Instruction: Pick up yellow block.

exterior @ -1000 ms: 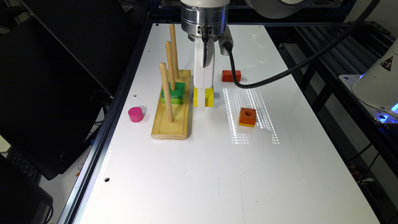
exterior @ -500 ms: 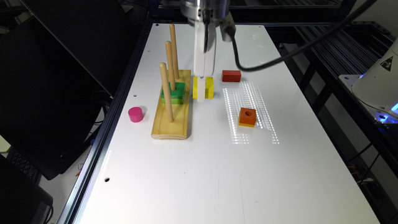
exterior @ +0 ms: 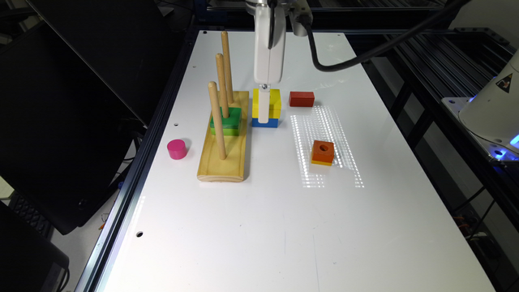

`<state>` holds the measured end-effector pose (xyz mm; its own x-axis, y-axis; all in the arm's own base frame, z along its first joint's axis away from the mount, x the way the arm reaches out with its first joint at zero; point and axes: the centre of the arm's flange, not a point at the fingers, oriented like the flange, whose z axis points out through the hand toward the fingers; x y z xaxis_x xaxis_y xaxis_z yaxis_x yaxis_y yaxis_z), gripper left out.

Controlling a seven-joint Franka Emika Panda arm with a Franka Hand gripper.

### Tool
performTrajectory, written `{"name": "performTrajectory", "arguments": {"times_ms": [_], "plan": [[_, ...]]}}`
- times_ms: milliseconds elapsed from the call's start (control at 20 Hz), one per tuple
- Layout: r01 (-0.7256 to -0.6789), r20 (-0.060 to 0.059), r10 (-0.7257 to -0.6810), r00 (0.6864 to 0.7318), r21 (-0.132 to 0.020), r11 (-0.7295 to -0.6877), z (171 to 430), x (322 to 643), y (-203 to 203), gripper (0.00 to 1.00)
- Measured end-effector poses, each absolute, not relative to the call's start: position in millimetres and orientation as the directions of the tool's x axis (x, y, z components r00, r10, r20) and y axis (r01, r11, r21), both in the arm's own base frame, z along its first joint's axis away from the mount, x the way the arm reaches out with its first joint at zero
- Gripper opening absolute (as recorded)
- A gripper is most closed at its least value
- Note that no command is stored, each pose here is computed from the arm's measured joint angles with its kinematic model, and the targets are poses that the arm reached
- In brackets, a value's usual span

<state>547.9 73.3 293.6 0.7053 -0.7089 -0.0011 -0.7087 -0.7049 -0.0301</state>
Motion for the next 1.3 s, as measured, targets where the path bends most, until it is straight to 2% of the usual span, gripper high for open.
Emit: {"name": "performTrajectory", "arguments": {"times_ms": [150,300,900,1200,1300], "plan": [[-0.7097,0.002,-0.7101,0.7041,-0.029,-0.7038,318.0,543.8,73.3,0.00],[-0.7103,0.004,-0.7107,0.7035,-0.030,-0.7032,329.3,541.6,73.3,0.00],[-0.7104,0.011,-0.7112,0.7029,-0.038,-0.7028,337.1,542.4,73.4,0.00],[-0.7121,0.010,-0.7128,0.7013,-0.035,-0.7012,377.6,539.7,73.7,0.00],[-0.7126,0.009,-0.7133,0.7008,-0.035,-0.7007,381.8,538.1,73.7,0.00]]}}
